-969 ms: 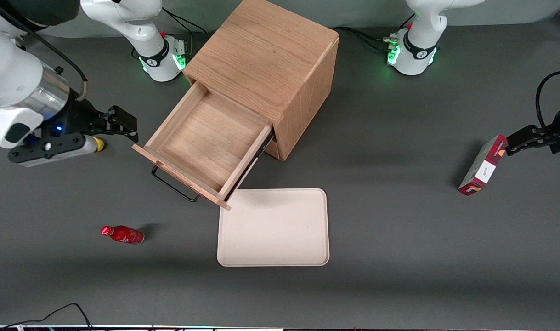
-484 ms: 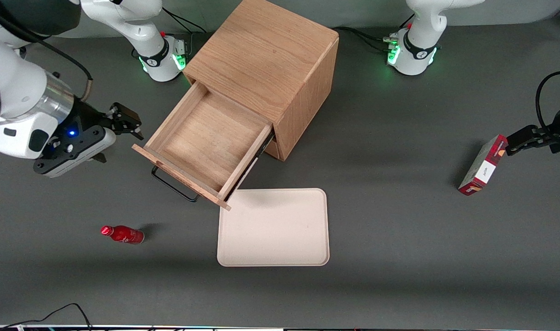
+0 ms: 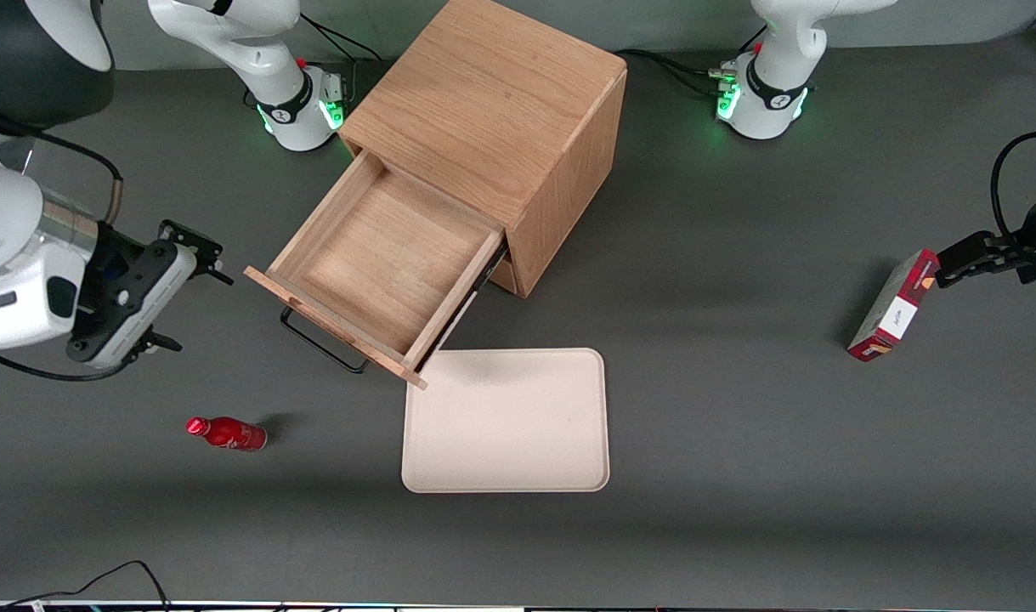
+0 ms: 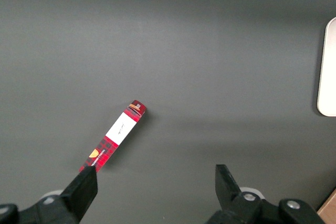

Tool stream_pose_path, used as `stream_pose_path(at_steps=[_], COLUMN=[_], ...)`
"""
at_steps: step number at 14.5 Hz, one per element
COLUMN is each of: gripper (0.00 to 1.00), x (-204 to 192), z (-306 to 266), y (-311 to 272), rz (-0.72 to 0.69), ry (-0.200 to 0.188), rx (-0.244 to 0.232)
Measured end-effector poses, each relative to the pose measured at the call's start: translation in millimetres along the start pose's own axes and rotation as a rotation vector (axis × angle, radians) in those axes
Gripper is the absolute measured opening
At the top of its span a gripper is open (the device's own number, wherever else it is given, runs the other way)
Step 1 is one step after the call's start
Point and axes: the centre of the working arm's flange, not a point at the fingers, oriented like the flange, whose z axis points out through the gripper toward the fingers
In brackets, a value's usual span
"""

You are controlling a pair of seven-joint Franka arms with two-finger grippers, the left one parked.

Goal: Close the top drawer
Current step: 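Move the right gripper down beside the open drawer's front panel, then push the drawer front with the right gripper into the cabinet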

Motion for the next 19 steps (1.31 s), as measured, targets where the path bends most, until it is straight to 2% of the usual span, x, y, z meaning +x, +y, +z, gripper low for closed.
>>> stream_pose_path(at_steps=[2, 13, 17, 19], gripper=[1.00, 1.00, 1.00, 1.00], x=[5, 22, 23, 24], z=[16, 159, 191, 209], y=[8, 45, 45, 42], rz=[-0.003, 0.119, 0.125, 0.136], ry=[-0.011, -0.139, -0.153, -0.146], rx=[0.020, 0.195, 0.214, 0.249])
